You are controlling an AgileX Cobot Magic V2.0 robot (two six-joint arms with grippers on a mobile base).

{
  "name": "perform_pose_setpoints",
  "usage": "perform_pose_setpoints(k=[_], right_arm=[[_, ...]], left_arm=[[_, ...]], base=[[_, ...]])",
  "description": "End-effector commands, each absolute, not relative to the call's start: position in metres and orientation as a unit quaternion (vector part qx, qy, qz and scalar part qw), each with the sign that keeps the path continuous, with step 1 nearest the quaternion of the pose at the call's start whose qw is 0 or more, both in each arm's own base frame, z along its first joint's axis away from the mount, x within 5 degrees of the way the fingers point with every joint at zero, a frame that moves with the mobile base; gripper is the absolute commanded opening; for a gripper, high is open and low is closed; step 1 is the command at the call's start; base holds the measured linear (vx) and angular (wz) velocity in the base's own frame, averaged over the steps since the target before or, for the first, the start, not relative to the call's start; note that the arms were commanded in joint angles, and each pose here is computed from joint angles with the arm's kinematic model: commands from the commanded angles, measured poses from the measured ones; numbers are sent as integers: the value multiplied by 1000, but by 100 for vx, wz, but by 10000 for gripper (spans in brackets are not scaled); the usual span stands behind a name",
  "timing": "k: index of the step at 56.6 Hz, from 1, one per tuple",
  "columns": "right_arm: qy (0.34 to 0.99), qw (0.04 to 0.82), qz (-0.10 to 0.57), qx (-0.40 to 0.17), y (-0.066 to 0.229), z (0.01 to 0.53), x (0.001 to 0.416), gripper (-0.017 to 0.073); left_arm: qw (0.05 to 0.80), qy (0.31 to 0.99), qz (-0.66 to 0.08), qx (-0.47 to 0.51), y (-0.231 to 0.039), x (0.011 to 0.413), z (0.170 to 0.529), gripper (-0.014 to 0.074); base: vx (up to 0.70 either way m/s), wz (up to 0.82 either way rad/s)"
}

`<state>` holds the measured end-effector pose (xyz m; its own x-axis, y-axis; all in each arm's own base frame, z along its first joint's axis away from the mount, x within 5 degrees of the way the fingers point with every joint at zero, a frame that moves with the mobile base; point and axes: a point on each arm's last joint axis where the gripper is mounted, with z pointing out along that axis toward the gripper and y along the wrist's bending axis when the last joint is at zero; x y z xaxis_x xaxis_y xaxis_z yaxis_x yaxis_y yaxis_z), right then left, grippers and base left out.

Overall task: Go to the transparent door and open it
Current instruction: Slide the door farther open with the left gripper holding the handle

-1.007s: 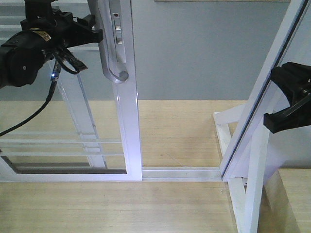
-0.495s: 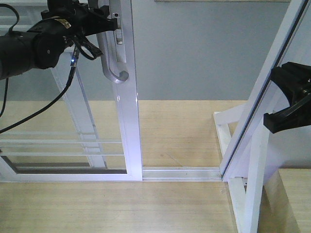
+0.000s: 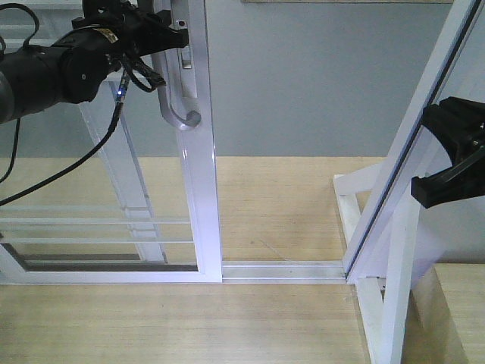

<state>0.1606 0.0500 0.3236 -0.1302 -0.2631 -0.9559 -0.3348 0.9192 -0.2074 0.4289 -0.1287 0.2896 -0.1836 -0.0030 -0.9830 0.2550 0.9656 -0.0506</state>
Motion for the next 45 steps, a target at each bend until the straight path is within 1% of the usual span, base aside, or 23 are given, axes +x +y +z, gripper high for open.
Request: perform_pose_setpoints(k=[1, 7, 22, 45], right_arm=[[714, 673, 23, -193, 49, 342, 161, -6], [714, 673, 23, -193, 49, 342, 161, -6], [714, 673, 23, -193, 49, 342, 161, -6], [713, 674, 23, -193, 49, 343, 161, -6]], left_arm=[[686, 716, -108, 75, -126, 422, 330, -8], [684, 719, -102, 71, -119, 424, 329, -8], [670, 737, -76, 44, -86, 431, 325, -7], [670, 741, -46, 8, -45, 438, 324, -6]], base=[[0, 0], [0, 0], [0, 0], [0, 0]])
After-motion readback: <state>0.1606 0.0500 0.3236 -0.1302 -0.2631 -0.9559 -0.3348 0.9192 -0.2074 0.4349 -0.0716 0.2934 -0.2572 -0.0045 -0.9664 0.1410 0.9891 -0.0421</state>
